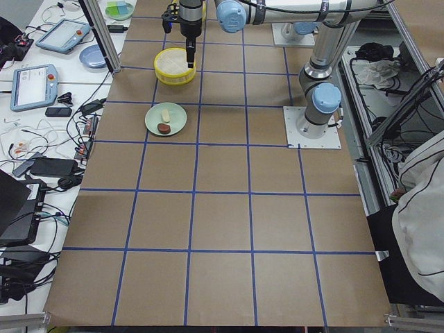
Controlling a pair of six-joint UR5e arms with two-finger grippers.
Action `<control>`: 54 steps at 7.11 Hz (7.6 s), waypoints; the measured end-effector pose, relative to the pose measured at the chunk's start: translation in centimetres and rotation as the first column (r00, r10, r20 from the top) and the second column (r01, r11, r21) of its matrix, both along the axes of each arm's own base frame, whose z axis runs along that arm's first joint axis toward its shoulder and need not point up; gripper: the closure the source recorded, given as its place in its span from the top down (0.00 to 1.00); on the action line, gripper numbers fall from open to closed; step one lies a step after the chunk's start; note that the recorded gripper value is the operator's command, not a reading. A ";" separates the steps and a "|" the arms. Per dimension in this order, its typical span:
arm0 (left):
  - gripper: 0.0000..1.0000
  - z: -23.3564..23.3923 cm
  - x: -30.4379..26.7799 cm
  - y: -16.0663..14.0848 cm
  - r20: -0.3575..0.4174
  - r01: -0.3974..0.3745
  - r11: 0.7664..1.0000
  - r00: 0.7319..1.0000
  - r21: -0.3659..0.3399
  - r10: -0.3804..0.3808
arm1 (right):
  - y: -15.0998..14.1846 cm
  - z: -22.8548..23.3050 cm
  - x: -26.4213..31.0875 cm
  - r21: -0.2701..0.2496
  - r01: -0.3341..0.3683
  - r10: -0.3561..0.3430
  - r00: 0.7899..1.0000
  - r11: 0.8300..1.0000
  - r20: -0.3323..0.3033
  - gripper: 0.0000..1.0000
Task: Stack buns with steamer
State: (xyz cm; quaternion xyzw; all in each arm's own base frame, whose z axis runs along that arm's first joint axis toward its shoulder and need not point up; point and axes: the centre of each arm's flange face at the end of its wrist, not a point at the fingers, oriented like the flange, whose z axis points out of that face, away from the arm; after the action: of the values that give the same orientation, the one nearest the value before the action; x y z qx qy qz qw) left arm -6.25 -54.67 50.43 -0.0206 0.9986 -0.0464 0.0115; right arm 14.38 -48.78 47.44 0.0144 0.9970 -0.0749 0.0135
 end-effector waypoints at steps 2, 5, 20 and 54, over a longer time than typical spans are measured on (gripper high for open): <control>1.00 0.0 0.1 0.1 0.002 0.002 1.000 1.000 0.001 -0.002 | -0.1 0.1 -0.2 -0.007 -0.011 0.011 1.000 1.000 -0.001 1.00; 1.00 -2.1 1.1 -1.6 0.002 0.055 0.998 0.998 0.015 -0.055 | -3.1 -1.9 -6.0 0.021 -0.027 0.027 1.000 0.999 -0.014 0.99; 0.00 -29.3 3.1 -14.3 0.047 0.588 0.806 0.809 -0.072 -0.586 | -17.0 -25.3 -39.8 0.011 -0.190 0.190 0.981 0.982 -0.043 0.27; 0.00 -26.7 8.0 -14.2 0.029 0.176 0.981 0.984 -0.086 -0.174 | -14.4 -19.8 13.2 -0.037 0.351 -0.353 0.935 0.936 -0.038 0.39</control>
State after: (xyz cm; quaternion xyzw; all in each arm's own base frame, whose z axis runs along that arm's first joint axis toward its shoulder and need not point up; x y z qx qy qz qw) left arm 1.72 -68.85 23.73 0.0675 0.9933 -0.0918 0.0173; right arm 27.53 -63.22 27.65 0.1908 0.9771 -0.0914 -0.0218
